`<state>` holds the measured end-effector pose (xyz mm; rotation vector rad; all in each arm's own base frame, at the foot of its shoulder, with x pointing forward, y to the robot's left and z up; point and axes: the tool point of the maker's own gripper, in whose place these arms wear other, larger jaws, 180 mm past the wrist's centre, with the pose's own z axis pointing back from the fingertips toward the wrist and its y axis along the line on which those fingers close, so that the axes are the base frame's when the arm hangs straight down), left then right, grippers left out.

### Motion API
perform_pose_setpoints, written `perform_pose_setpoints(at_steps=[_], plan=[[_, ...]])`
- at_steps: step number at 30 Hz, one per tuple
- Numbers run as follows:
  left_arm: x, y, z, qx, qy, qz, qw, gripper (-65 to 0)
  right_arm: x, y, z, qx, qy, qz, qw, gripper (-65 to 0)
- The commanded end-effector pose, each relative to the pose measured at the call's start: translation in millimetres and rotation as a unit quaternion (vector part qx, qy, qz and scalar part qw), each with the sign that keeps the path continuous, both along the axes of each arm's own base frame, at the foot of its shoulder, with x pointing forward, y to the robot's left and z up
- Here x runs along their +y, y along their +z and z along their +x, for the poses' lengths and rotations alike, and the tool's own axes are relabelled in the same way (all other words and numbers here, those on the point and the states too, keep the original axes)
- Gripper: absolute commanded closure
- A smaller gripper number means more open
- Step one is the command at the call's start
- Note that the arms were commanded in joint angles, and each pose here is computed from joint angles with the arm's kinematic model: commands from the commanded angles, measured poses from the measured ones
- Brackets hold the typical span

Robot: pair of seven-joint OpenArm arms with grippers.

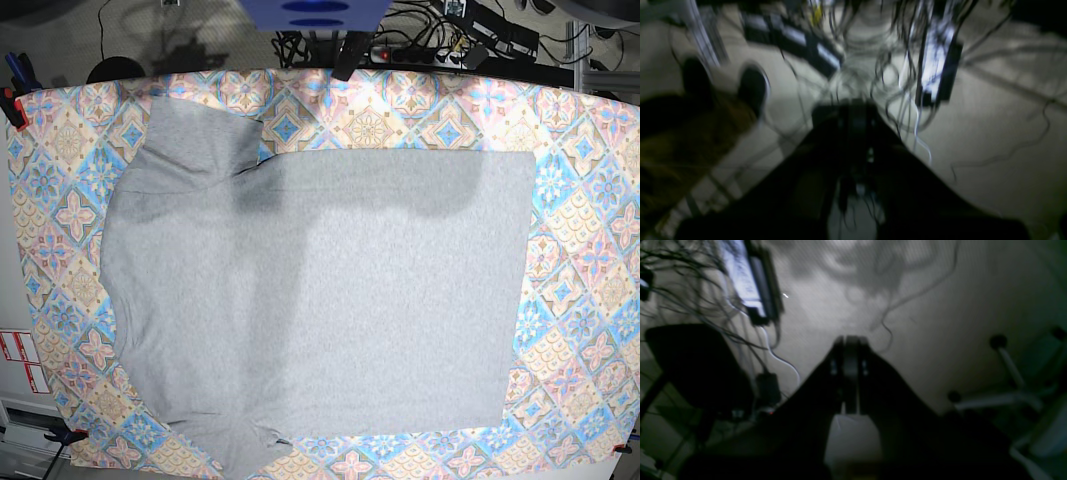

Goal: Fold the T-shirt properly

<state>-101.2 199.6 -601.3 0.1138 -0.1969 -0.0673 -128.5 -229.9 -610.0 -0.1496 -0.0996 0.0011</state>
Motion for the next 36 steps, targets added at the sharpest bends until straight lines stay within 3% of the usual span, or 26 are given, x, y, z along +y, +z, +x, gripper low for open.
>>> perform_pose_setpoints(at_steps=[1, 5, 13, 19, 25, 29, 34, 36], plan=[[4.9, 7.7, -8.9, 0.001, -0.004, 0.005, 1.000, 0.0, -23.2, 9.6, -5.8, -0.004, -0.009, -0.028, 0.9996, 0.0], [0.7, 30.2, 4.5, -0.038, -0.011, 0.001, 0.999, 0.0, -57.4, 34.6, 12.7, -0.055, -0.035, -0.069, 0.9954, 0.0], [-14.8, 84.4, 38.6, -0.120, -0.027, -0.012, 0.992, 0.0, -89.8, 100.6, 53.4, -0.149, -0.009, -0.117, 0.9819, 0.0], [-20.5, 138.0, 78.6, -0.195, -0.054, -0.020, 0.979, 0.0, -98.8, 147.3, 80.1, -0.202, 0.017, -0.140, 0.9691, 0.0], [-15.8, 193.0, 126.9, -0.280, -0.052, -0.008, 0.959, 0.0, -95.3, 191.6, 124.0, -0.260, 0.028, -0.156, 0.9526, 0.0], [-7.0, 211.9, 149.6, -0.315, -0.005, -0.018, 0.949, -1.2, -91.1, 212.6, 149.6, -0.273, 0.028, -0.161, 0.9479, 0.0], [5.1, 204.6, 180.9, -0.304, 0.089, -0.058, 0.947, -14.2, -77.5, 226.5, 186.8, -0.292, 0.026, -0.151, 0.9440, 0.0], [18.3, 205.1, 192.9, -0.308, 0.130, -0.067, 0.940, -16.3, -76.2, 224.3, 195.1, -0.287, 0.018, -0.148, 0.9463, 0.0]])
